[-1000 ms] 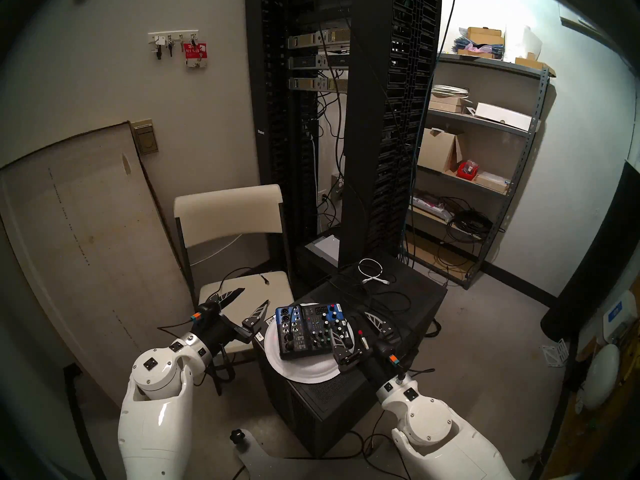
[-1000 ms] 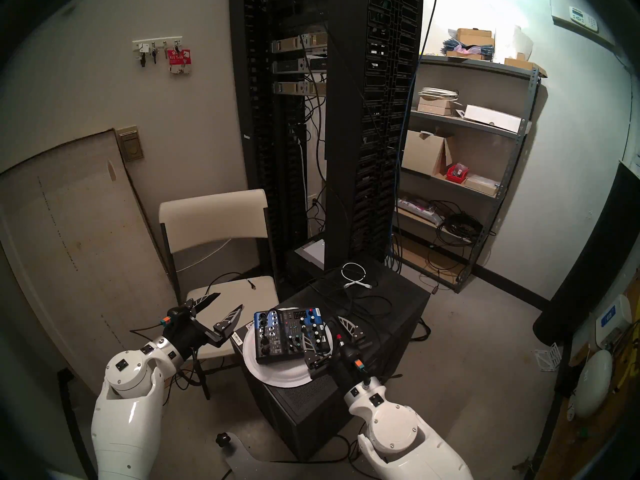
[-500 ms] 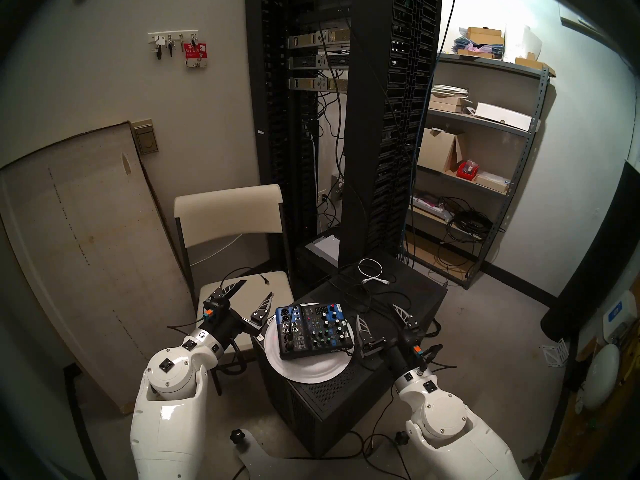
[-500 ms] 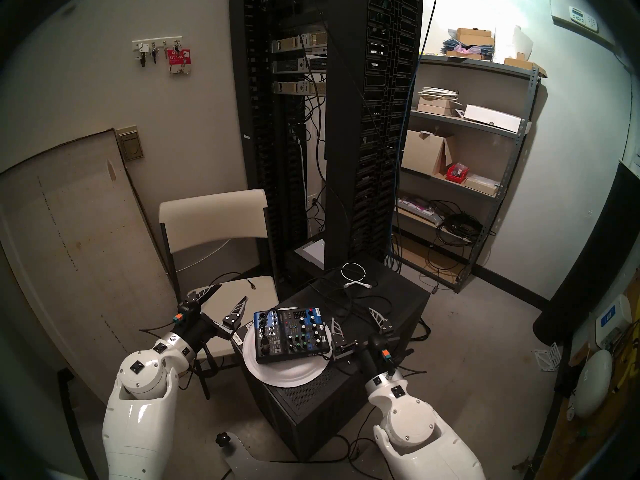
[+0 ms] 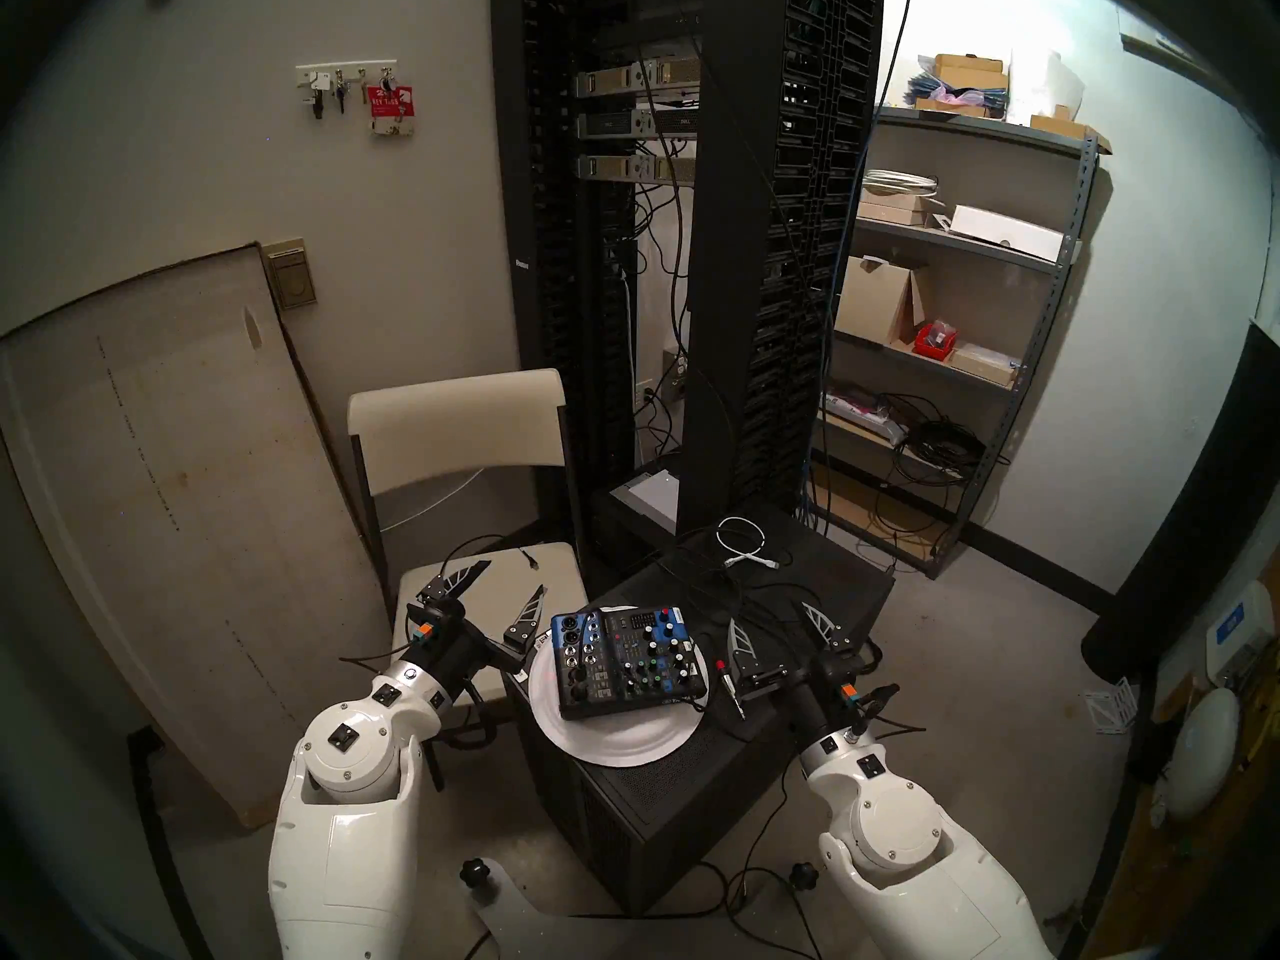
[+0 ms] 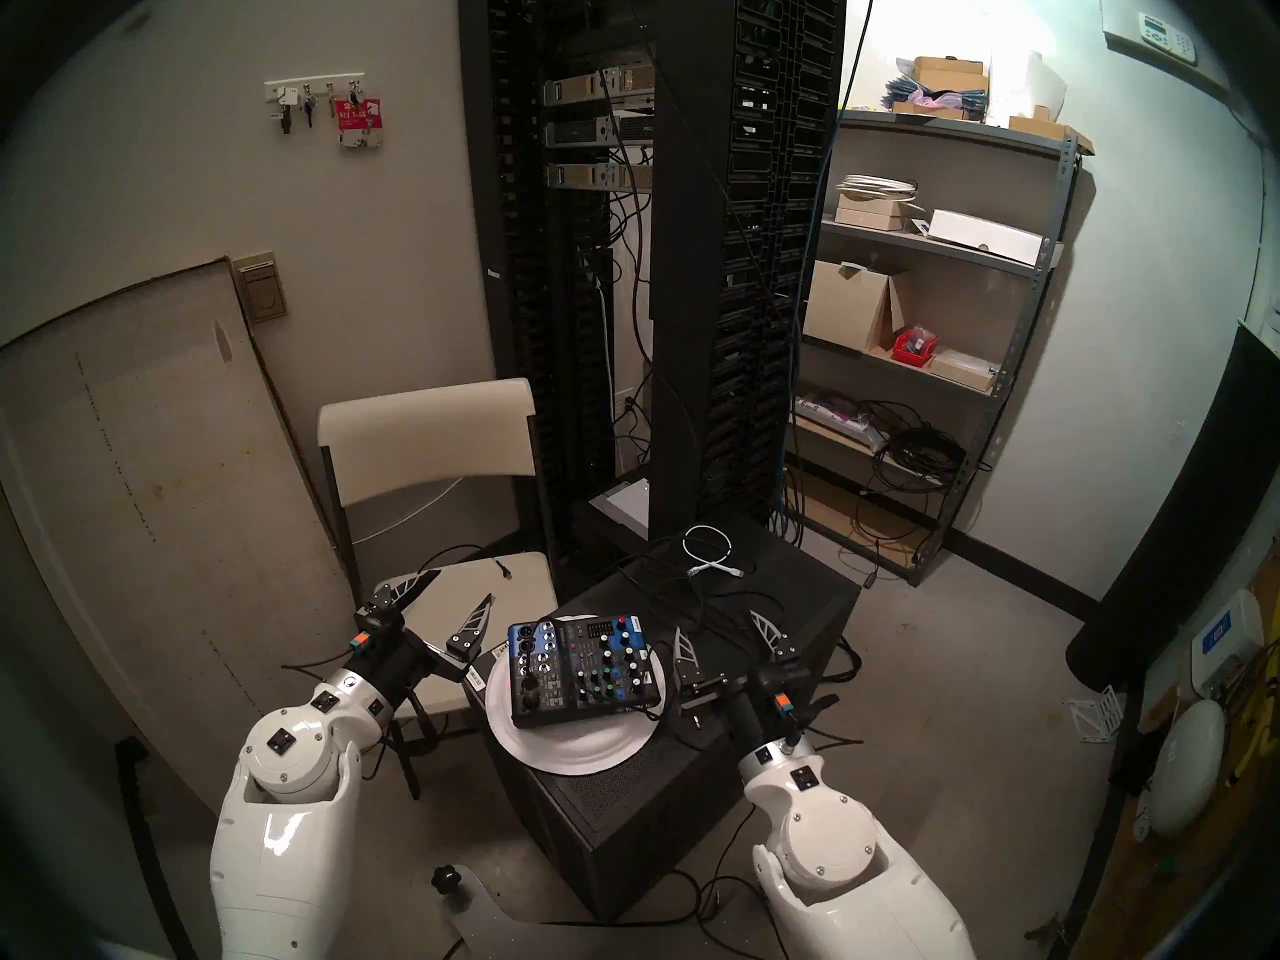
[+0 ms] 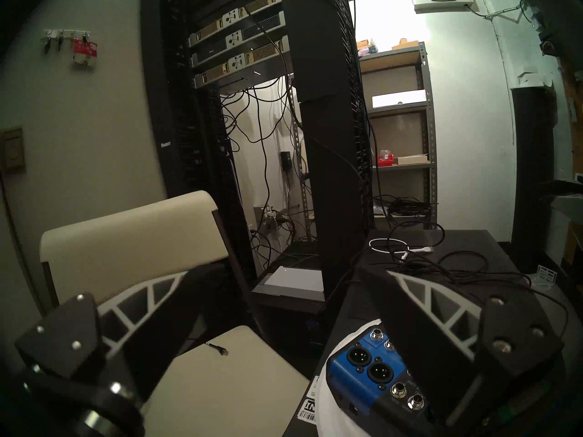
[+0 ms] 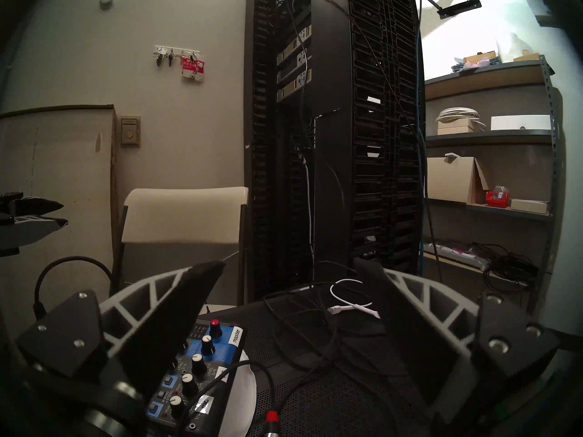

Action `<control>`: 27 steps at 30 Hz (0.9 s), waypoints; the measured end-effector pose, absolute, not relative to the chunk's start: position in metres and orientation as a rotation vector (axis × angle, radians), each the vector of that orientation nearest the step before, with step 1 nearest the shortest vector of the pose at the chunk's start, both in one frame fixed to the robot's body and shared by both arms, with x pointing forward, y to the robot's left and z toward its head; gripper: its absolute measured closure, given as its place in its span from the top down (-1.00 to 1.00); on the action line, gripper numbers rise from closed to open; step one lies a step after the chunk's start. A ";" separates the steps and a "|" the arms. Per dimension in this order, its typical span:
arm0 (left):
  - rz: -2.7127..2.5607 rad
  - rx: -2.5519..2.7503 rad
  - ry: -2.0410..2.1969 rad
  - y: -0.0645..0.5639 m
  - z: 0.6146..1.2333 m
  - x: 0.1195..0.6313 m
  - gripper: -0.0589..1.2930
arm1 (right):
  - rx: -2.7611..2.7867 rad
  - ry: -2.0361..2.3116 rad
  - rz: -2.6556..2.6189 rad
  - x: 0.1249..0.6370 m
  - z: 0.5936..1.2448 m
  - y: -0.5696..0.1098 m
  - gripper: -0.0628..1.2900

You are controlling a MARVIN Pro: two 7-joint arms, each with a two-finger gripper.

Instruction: Insert aux cable

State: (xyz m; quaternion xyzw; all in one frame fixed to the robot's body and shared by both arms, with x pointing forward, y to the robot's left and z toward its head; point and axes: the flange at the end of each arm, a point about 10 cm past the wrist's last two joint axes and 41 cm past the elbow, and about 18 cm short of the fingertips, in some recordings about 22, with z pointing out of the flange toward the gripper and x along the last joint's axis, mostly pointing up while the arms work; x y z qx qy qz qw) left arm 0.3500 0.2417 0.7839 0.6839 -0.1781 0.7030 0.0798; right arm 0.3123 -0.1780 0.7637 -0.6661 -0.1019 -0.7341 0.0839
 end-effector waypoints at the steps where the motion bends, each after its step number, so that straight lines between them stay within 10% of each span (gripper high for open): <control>1: 2.110 2.040 -0.525 0.243 0.784 0.350 0.84 | -1.987 -0.303 -2.192 0.312 0.764 -0.178 0.82; 27: 2.134 1.996 -0.506 0.244 0.784 0.348 0.84 | -1.979 -0.307 -2.196 0.312 0.764 -0.177 0.82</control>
